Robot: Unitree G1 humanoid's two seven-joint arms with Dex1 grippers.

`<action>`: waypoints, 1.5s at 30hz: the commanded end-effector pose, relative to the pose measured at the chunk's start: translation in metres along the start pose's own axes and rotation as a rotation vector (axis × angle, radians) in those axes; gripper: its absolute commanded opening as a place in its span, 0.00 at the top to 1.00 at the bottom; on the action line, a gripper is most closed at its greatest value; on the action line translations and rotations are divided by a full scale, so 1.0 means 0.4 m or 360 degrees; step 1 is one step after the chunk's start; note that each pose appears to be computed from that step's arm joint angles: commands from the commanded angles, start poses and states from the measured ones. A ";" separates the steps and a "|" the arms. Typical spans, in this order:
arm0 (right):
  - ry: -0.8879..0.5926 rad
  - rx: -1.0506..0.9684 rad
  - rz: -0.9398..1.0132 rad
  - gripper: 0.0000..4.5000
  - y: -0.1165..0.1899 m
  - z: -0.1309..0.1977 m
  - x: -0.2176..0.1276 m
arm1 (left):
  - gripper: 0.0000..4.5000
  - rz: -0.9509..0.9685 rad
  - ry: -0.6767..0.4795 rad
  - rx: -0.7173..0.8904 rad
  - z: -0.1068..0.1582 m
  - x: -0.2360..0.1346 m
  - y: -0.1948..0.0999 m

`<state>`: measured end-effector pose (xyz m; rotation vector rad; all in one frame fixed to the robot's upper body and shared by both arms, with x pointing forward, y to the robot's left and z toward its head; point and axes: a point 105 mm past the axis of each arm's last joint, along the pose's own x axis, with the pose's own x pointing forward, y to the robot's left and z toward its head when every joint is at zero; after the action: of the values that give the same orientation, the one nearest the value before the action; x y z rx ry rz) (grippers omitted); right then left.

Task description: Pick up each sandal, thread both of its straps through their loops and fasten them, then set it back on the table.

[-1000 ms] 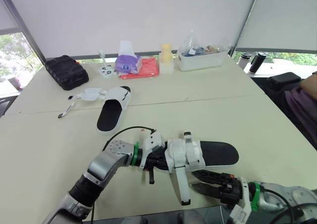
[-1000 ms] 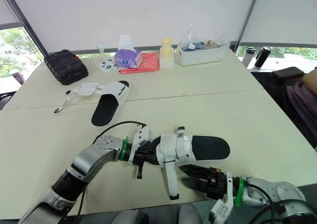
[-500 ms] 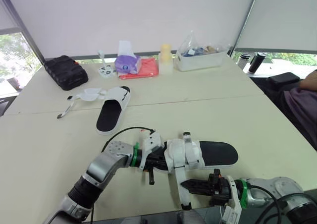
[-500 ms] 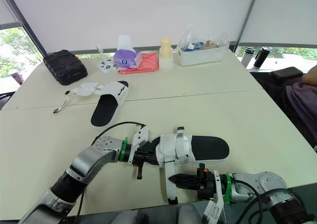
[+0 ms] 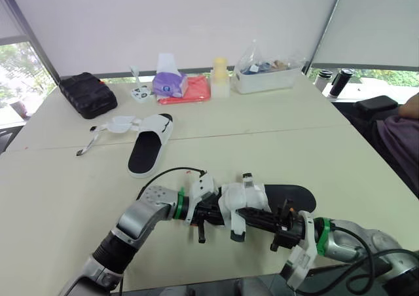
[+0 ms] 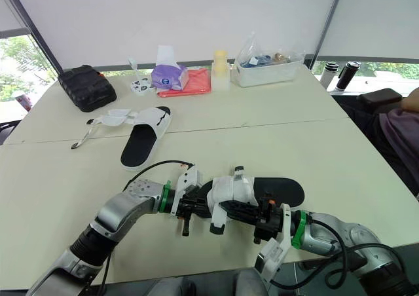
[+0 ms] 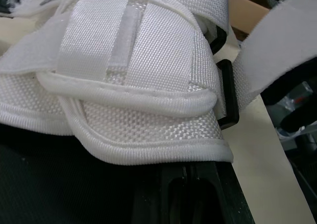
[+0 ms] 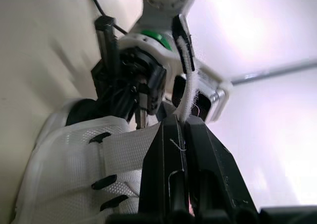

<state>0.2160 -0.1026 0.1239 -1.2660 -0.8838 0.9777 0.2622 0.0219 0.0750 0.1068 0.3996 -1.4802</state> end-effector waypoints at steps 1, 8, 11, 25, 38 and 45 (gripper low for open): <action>0.0040 0.0230 -0.0322 0.99 -0.106 -0.011 0.027 | 1.00 -0.0006 0.0069 -0.0039 -0.030 0.010 0.000; 0.0183 0.1272 -0.0228 0.99 -0.056 -0.035 0.021 | 1.00 0.0008 0.0066 -0.0039 -0.031 0.009 0.006; 0.0202 0.1406 -0.0152 0.99 -0.051 -0.036 0.020 | 1.00 0.0012 0.0063 -0.0042 -0.031 0.009 0.005; 0.0262 0.1876 -0.0060 0.26 -0.074 -0.059 0.055 | 1.00 0.0008 0.0051 -0.0048 -0.029 0.014 0.005; 0.0280 0.2388 0.0013 0.26 -0.119 -0.102 0.073 | 1.00 0.0016 0.0042 -0.0055 -0.031 0.019 0.004; 0.0378 0.2439 0.0055 0.26 -0.120 -0.154 0.071 | 1.00 0.0021 0.0034 -0.0058 -0.030 0.021 0.003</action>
<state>0.2873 -0.1011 0.1577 -0.0378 0.2150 1.0705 0.2650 0.0160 0.0759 0.0915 0.3752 -1.4744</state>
